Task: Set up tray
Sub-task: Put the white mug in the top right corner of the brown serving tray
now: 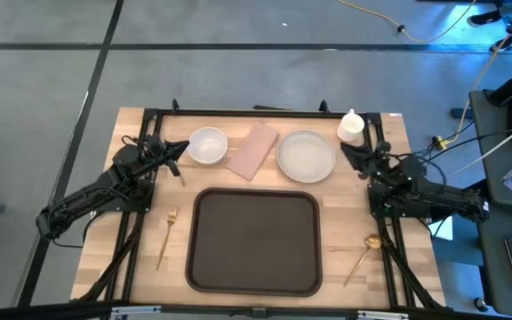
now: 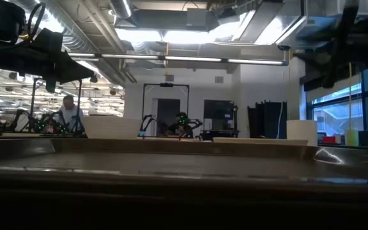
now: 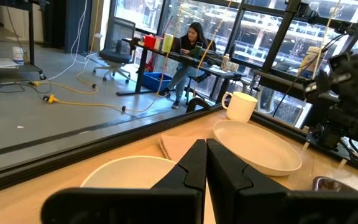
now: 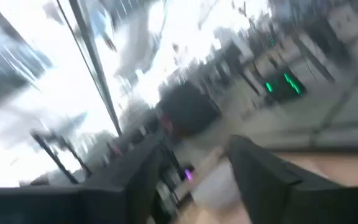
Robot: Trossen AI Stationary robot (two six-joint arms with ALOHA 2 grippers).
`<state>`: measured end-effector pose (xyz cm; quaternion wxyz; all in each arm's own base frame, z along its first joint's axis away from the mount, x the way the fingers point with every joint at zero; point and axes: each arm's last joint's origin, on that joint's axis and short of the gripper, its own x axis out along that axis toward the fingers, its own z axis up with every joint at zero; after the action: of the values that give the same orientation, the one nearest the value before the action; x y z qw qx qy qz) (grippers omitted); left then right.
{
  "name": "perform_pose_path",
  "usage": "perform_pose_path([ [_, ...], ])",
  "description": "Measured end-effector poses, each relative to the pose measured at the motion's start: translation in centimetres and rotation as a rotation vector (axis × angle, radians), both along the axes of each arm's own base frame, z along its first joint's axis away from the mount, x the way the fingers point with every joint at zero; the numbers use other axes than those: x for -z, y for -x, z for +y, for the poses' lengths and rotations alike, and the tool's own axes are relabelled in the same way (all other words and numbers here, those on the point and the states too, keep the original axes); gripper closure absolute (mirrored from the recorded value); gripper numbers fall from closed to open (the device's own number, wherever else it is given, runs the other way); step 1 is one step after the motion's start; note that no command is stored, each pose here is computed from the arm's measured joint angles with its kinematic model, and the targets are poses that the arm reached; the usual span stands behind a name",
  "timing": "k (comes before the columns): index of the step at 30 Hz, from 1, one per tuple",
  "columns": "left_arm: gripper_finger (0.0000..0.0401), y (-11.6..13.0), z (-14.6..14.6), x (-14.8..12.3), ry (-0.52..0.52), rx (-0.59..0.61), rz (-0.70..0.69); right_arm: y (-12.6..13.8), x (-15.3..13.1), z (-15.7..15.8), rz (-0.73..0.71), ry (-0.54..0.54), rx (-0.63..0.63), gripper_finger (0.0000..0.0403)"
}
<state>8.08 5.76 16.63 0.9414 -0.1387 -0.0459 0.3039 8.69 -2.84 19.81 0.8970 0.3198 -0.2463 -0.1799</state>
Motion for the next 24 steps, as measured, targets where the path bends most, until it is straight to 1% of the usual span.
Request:
perform_pose_path([
  [2, 0.0397, 0.0, 0.0, 0.0, 0.000, 0.000, -0.001, 0.3, -0.6, 0.0, -0.051, 0.035, 0.027, 0.0148],
  [4, 0.0397, 0.0, 0.0, 0.0, -0.003, 0.000, -0.004, 0.5, -1.0, -0.1, -0.079, 0.065, 0.096, 0.0109],
  [6, 0.0397, 0.0, 0.0, -0.1, -0.006, 0.000, -0.008, 0.8, -1.4, -0.2, -0.096, 0.095, 0.173, 0.0078],
  [9, 0.0397, 0.0, 0.0, -0.2, -0.009, 0.000, -0.013, 1.4, -2.7, -0.2, -0.113, 0.103, 0.243, 0.0051],
  [12, 0.0397, 0.0, 0.0, -0.2, -0.010, 0.000, -0.014, 2.1, -5.3, -0.1, -0.060, 0.132, 0.288, 0.0046],
  [14, 0.0397, 0.0, 0.0, -0.2, -0.009, 0.000, -0.014, 2.5, -7.6, -0.1, 0.013, 0.121, 0.317, 0.0046],
  [15, 0.0397, 0.0, 0.0, -0.2, -0.007, 0.000, -0.018, 2.6, -8.9, -0.1, 0.055, 0.088, 0.335, 0.0045],
  [18, 0.0397, 0.0, 0.0, -0.2, -0.007, 0.000, -0.026, 2.8, -12.6, -0.3, 0.253, 0.032, 0.378, 0.0045],
  [22, 0.0397, 0.0, 0.0, -0.3, -0.009, 0.000, -0.030, 1.7, -17.2, -0.8, 0.530, -0.030, 0.464, 0.0045],
  [24, 0.0397, 0.0, 0.0, -0.3, -0.008, 0.000, -0.030, 1.1, -19.0, -1.2, 0.638, -0.096, 0.520, 0.0045],
])
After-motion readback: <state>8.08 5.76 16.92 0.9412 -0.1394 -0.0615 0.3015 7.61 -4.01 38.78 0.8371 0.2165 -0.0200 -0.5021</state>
